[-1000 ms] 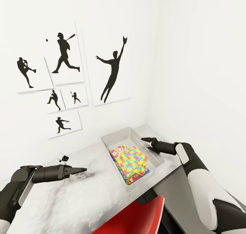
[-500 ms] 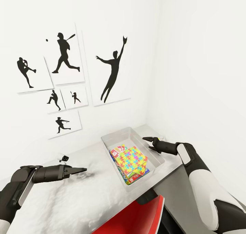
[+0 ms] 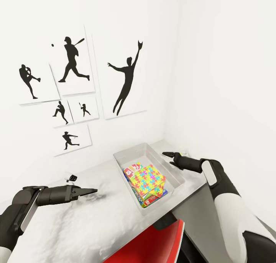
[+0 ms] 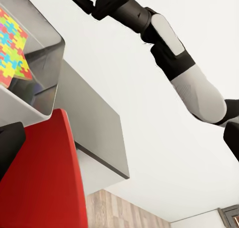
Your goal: Put all the toys in the child's room - the three board games (two on the bed and one on the table), the two jigsaw puzzles on the table, and the tennis ball on the table - inside the toy box on the table in the child's room.
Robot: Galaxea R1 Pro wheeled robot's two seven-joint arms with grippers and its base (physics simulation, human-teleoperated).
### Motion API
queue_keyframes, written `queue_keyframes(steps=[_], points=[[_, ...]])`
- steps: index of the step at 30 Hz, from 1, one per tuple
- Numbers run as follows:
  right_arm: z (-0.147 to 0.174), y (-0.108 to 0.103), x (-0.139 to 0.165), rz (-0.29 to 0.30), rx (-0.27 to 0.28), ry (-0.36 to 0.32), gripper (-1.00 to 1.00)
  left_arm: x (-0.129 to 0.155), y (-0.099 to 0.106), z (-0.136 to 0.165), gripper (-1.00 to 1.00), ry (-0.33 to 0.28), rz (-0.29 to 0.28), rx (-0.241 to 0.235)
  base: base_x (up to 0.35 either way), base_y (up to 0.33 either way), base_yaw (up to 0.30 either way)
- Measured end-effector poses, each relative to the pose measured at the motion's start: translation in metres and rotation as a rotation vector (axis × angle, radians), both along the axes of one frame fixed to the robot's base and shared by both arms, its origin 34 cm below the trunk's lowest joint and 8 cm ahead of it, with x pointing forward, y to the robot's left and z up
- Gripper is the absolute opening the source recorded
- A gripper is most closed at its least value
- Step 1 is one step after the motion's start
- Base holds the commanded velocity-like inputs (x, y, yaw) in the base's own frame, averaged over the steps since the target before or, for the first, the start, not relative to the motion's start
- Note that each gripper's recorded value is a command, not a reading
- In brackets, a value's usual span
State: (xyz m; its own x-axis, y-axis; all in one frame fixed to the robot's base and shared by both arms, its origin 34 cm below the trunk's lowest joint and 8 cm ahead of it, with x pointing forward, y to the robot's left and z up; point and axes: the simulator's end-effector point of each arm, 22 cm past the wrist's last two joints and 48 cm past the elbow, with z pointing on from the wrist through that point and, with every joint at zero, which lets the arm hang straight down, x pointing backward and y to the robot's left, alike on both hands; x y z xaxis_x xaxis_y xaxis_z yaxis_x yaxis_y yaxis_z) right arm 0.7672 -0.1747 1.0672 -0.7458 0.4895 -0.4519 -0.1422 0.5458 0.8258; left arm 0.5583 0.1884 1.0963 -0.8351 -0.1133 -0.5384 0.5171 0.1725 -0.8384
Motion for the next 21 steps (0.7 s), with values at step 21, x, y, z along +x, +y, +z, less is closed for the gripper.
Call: queue_keyframes(steps=[21], points=[[0.087,-0.051,0.035,-0.081,-0.209,-0.081,1.0,0.004,0.011,0.004,1.0,-0.004,0.036,-0.015,0.0,0.0,0.0]])
